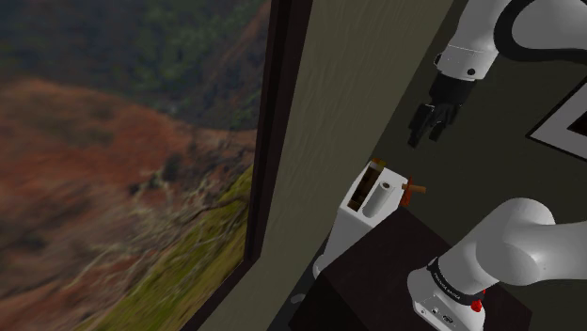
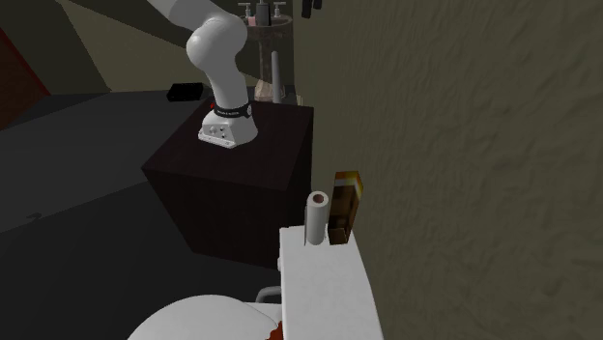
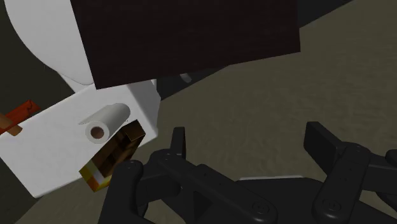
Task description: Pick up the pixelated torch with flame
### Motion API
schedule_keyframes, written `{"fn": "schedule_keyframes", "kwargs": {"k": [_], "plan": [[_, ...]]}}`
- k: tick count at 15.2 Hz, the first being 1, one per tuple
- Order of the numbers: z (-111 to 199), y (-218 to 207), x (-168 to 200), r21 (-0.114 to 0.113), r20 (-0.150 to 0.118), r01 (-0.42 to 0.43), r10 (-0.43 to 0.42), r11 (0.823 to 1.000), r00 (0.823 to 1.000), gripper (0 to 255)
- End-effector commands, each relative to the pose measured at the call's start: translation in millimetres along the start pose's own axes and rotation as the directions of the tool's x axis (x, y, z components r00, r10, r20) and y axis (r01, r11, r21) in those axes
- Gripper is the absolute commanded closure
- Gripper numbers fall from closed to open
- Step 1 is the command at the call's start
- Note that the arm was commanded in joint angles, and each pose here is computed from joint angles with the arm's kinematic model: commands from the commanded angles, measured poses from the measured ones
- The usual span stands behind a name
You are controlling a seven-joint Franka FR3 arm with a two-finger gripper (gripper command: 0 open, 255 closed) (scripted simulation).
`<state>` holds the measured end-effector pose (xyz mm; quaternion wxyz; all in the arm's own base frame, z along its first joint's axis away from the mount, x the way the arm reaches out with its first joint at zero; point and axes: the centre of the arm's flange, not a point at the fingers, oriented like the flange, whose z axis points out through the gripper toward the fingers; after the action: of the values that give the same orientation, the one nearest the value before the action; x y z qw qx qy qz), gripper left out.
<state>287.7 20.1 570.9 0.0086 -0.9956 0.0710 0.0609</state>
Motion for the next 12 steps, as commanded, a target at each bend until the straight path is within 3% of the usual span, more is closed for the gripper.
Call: {"fn": "schedule_keyframes", "kwargs": {"k": [1,12], "plan": [[0.0,0.0,0.0,0.000,0.000,0.000,0.000,1.000,1.000,0],[94.0,92.7,57.0,0.004,-0.032,0.063,-0.063,0.998,0.998,0]]}}
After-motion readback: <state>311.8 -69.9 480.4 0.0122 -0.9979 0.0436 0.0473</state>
